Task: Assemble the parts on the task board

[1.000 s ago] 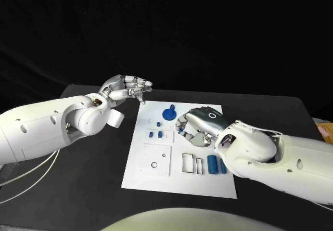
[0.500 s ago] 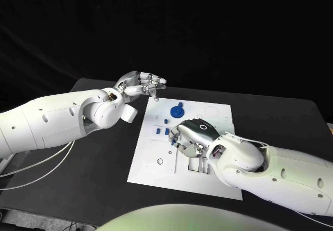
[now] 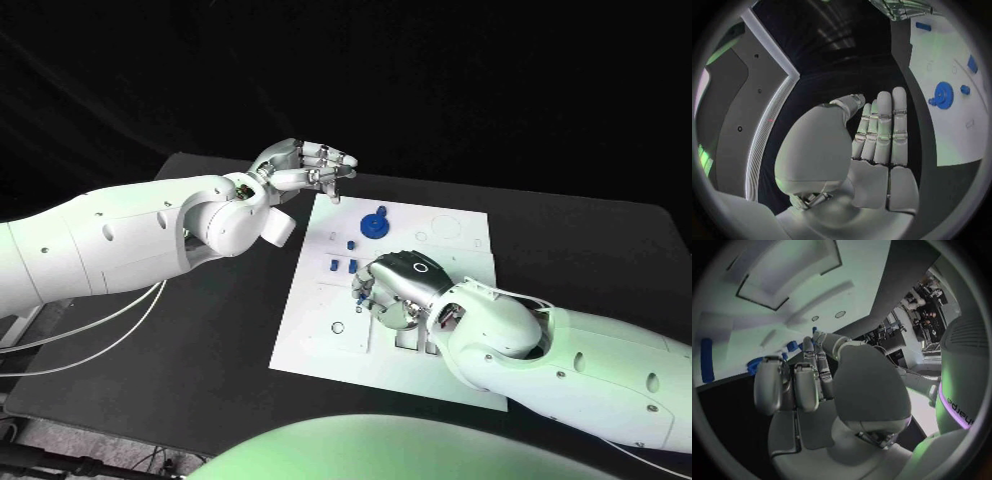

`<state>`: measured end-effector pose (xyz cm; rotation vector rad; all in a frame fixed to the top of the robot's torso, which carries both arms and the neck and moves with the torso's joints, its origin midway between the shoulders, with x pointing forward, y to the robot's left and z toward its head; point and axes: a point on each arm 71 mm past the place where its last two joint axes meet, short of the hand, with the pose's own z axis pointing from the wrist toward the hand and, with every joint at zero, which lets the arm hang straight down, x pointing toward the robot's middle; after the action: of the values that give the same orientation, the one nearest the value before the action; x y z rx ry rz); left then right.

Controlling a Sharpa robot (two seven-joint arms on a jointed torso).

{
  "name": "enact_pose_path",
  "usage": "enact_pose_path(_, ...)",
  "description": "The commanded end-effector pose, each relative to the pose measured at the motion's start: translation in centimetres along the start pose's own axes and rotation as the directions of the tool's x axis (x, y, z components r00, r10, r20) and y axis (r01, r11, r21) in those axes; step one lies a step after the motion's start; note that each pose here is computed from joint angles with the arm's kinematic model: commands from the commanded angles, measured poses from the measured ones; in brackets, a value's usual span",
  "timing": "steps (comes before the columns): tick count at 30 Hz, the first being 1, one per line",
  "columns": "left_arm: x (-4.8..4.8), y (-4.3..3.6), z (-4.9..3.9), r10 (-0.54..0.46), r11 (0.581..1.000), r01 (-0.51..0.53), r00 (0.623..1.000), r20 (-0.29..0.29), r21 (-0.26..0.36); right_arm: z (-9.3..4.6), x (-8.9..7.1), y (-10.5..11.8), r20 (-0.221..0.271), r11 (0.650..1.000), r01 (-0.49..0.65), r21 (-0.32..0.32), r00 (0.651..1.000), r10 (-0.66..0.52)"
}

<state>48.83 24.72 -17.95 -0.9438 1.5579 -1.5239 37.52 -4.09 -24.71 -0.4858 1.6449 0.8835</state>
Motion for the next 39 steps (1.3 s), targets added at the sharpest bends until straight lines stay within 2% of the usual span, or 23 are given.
enact_pose_path(1,0.25,-0.06,0.09,-0.010,1.000,0.010,1.000,-0.021,-0.001,0.0,0.4,0.3,-0.020,1.000,0.014,-0.022,1.000,-0.015)
enact_pose_path(39,0.22,0.00,0.04,-0.010,1.000,0.010,1.000,-0.026,-0.011,0.2,1.4,-0.4,-0.069,0.999,0.039,0.005,0.997,-0.039)
